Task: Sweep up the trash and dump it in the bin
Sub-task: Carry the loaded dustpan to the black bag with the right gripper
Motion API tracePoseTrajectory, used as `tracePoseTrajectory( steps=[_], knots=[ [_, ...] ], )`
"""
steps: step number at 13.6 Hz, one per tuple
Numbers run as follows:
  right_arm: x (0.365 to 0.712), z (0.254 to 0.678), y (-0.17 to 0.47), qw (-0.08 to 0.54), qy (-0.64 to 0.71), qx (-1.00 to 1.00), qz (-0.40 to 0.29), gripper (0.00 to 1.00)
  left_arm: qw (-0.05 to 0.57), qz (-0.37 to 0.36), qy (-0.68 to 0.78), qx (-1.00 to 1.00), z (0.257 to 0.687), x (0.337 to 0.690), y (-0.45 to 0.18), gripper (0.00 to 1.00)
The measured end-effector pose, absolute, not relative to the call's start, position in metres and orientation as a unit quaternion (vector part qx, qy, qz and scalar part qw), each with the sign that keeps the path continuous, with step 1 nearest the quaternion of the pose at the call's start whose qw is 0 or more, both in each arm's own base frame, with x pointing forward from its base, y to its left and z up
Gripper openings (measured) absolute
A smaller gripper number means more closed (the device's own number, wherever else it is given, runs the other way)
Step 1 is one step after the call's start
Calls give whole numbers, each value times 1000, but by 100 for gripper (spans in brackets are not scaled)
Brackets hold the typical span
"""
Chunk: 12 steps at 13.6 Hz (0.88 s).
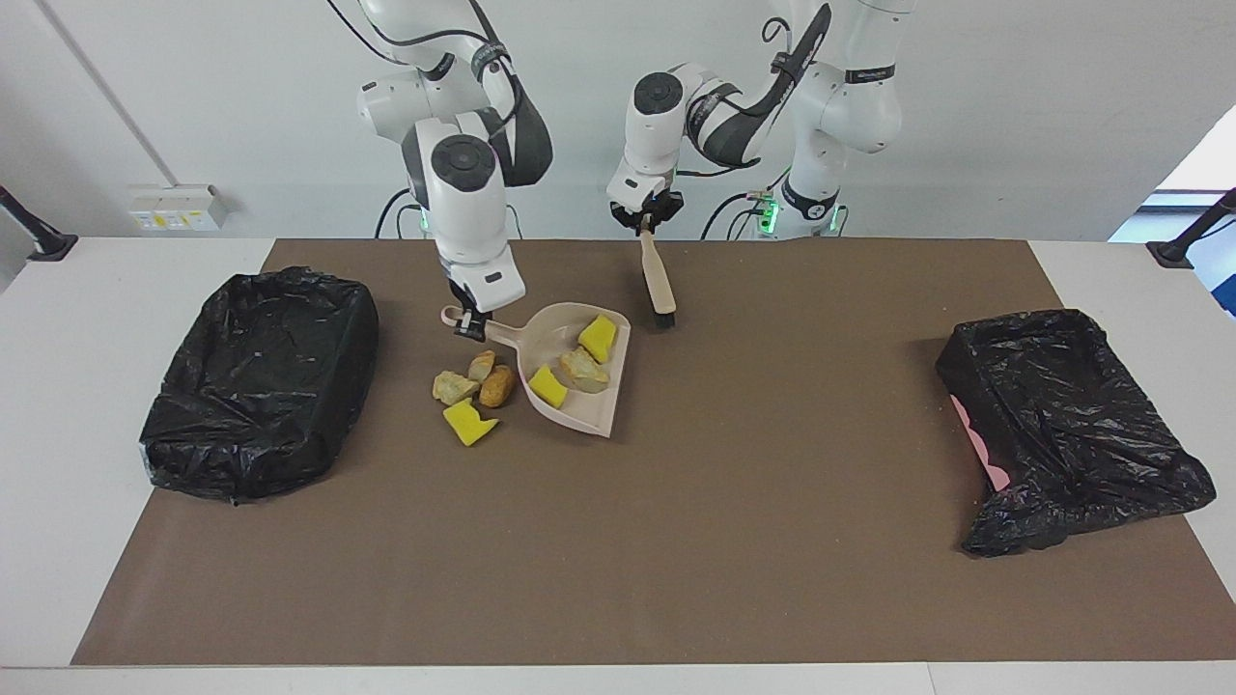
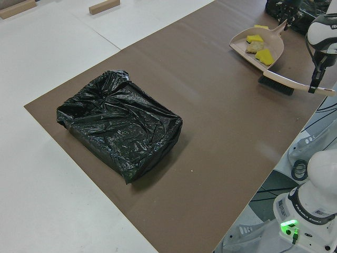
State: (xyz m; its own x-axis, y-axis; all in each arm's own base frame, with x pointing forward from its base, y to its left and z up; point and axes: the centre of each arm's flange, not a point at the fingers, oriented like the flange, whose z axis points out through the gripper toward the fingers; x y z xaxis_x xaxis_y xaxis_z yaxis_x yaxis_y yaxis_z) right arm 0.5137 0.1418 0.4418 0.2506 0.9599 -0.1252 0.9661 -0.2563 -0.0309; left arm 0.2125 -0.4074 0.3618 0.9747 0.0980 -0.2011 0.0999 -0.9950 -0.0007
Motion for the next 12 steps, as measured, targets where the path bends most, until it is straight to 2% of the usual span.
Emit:
tracePoseTrajectory(
  steps=[5,8,11,12],
  knots=[
    [504,516,23,34,586,809,-33,32,11,-94,44,995,355,207,-410,26],
    [489,532,-95,30,593,804,-35,32,6,-95,38,995,338,201,-416,26],
    [456,542,-209,44,584,809,-47,32,7,-93,32,995,333,197,-422,26],
    [447,548,-236,66,579,810,-63,32,7,-93,33,995,333,199,-421,31]
  ],
)
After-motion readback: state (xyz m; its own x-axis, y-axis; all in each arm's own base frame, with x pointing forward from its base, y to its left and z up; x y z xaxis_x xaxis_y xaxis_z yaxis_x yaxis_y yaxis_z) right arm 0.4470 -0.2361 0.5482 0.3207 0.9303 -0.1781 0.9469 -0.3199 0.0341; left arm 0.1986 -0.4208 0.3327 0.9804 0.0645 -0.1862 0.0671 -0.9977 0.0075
